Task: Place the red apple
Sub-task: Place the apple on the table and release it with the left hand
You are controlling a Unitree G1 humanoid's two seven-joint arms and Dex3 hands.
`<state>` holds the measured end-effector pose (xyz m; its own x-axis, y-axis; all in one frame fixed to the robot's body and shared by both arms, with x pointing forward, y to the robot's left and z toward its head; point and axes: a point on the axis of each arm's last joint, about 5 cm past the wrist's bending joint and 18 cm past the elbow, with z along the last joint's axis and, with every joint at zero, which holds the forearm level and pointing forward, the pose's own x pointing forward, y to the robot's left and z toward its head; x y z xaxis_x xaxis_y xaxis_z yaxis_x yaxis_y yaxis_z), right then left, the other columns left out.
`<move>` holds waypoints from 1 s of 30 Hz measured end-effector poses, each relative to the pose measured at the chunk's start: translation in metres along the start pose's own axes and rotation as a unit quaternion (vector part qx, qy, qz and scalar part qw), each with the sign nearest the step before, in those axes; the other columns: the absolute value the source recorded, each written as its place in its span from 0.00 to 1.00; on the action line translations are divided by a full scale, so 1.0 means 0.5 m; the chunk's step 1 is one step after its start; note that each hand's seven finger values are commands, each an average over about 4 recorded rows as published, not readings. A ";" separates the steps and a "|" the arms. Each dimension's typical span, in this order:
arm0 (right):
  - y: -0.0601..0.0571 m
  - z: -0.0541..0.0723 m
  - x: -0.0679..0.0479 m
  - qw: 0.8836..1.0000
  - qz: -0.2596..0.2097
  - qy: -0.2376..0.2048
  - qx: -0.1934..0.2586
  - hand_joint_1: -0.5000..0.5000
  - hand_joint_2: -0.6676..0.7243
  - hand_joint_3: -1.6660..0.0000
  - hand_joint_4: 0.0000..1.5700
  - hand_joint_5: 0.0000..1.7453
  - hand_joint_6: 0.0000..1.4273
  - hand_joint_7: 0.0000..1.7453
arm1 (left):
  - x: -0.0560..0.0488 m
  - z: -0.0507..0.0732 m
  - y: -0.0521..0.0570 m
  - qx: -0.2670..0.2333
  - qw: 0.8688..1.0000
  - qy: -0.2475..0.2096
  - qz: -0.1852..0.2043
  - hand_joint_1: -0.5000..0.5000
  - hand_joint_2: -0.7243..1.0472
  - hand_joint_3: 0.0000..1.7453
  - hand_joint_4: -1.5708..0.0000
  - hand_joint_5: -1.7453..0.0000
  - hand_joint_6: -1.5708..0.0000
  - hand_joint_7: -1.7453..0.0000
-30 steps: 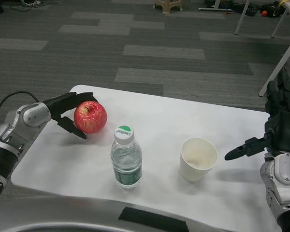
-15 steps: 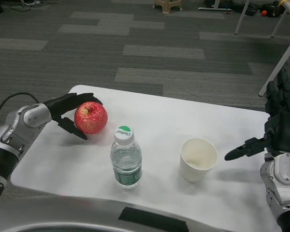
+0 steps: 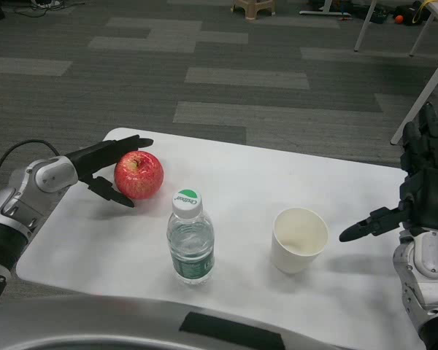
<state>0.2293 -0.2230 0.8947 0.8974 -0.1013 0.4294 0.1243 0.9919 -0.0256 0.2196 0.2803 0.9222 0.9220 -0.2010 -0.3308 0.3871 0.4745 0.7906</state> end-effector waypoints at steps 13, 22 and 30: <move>0.000 0.000 0.000 1.000 0.000 0.000 0.000 0.08 1.00 1.00 0.00 0.00 0.00 0.00 | 0.000 -0.006 -0.005 -0.010 1.000 -0.008 0.002 0.00 1.00 0.07 1.00 0.41 0.97 0.88; 0.000 0.000 0.000 1.000 0.000 0.000 0.000 0.08 1.00 1.00 0.00 0.00 0.00 0.00 | 0.000 -0.007 -0.006 -0.013 1.000 -0.013 0.002 0.00 1.00 0.05 1.00 0.35 0.99 0.88; 0.000 0.000 0.000 1.000 0.000 0.000 0.000 0.08 1.00 1.00 0.00 0.00 0.00 0.00 | 0.001 -0.011 -0.008 -0.037 0.999 -0.020 0.007 0.00 1.00 0.05 1.00 0.29 1.00 0.88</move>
<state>0.2293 -0.2230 0.8946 0.8977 -0.1012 0.4288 0.1242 0.9919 -0.0259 0.2182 0.2830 0.9160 0.9270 -0.2273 -0.2984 0.3750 0.5385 0.7546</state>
